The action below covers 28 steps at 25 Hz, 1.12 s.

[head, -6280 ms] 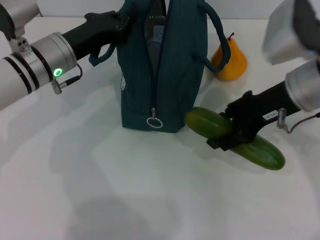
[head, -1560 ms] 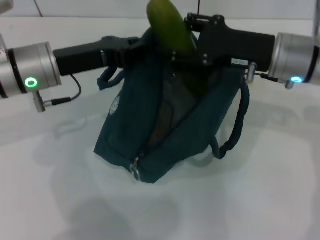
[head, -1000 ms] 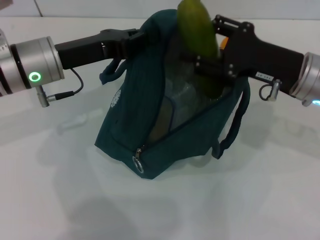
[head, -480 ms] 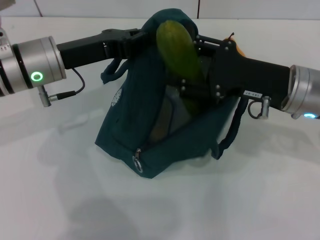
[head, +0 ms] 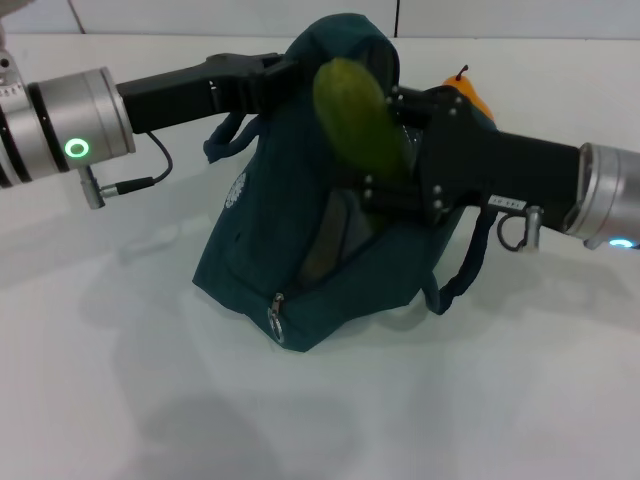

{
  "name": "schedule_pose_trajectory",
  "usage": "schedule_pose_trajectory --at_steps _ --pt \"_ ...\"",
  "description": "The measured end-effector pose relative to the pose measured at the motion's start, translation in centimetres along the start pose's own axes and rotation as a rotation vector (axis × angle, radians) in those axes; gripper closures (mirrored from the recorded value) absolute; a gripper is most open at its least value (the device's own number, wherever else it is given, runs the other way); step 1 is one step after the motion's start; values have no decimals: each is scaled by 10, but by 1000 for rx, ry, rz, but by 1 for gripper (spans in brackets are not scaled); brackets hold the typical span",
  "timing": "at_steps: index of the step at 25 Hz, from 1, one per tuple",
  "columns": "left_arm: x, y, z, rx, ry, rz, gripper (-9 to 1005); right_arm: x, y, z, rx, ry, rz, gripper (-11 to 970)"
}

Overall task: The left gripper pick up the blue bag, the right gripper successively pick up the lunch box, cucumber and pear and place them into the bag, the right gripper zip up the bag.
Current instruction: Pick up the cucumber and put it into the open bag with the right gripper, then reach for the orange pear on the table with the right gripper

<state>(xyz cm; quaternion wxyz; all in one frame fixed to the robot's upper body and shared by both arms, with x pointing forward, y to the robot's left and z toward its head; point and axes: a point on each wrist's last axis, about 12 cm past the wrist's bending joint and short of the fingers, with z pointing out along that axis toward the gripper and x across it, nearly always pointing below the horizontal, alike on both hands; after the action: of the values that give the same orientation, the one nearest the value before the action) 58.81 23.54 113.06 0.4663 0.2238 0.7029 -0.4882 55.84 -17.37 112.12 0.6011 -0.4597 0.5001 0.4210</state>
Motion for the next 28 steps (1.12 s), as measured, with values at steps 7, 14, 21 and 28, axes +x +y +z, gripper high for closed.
schedule_pose_trajectory --at_steps 7,14,21,28 --pt "-1 3 3 -28 -3 0 953 3 -4 7 16 41 16 330" --pt "0 3 3 -35 -6 -2 953 2 -5 1 55 28 5 165" --pt "3 4 1 -44 -7 1 952 -14 -6 -61 324 -189 -86 153" --pt "3 4 2 -44 3 10 952 6 -25 -107 645 -125 -12 161"
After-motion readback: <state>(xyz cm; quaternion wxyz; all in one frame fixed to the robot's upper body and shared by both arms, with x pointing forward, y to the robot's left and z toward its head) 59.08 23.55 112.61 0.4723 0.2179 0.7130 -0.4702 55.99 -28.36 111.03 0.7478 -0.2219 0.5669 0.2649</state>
